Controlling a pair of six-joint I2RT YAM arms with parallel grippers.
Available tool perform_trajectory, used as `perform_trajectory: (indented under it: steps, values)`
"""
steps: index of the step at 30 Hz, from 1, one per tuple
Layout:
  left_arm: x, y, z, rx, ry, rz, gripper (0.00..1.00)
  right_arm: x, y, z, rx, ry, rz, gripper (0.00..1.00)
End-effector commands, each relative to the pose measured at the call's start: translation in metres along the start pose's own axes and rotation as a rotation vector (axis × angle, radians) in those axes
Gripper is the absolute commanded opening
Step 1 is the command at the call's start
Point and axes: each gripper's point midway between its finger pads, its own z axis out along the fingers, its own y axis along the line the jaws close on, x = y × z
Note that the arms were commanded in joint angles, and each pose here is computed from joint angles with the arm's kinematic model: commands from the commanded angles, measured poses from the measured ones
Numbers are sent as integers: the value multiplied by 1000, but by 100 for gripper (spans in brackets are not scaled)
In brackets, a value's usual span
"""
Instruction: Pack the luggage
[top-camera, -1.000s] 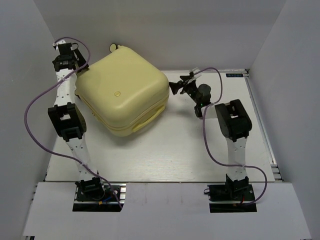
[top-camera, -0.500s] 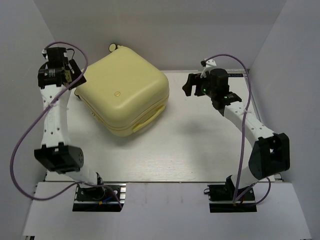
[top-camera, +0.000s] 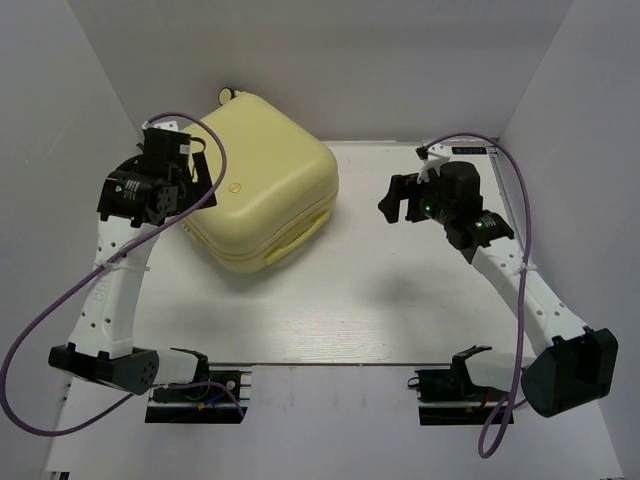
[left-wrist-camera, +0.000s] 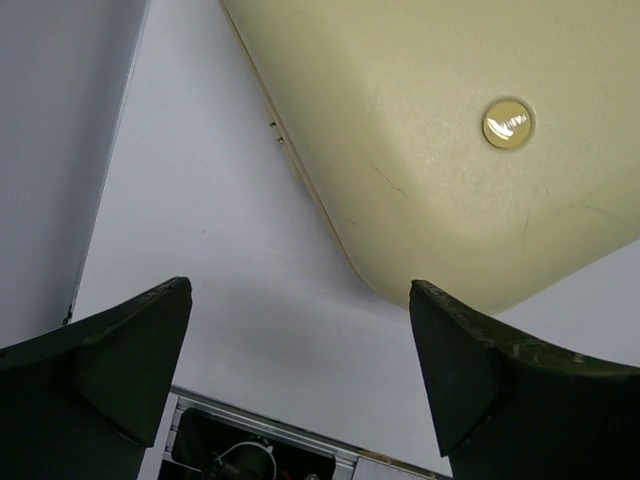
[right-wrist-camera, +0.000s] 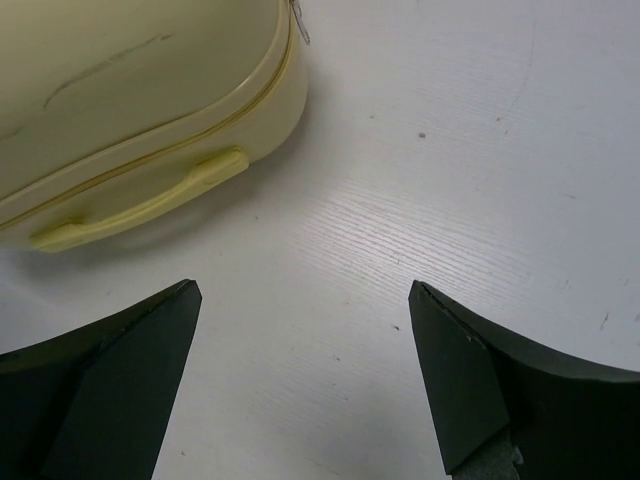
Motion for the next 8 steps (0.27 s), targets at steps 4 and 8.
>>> perform_trajectory:
  steps: [4, 8]
  values:
    - [6, -3, -9, -54, -12, 75, 100, -7, -2, -20, 32, -59, -23, 91]
    - [4, -2, -13, -47, -35, 73, 100, -10, -2, -24, 42, -83, -3, 91]
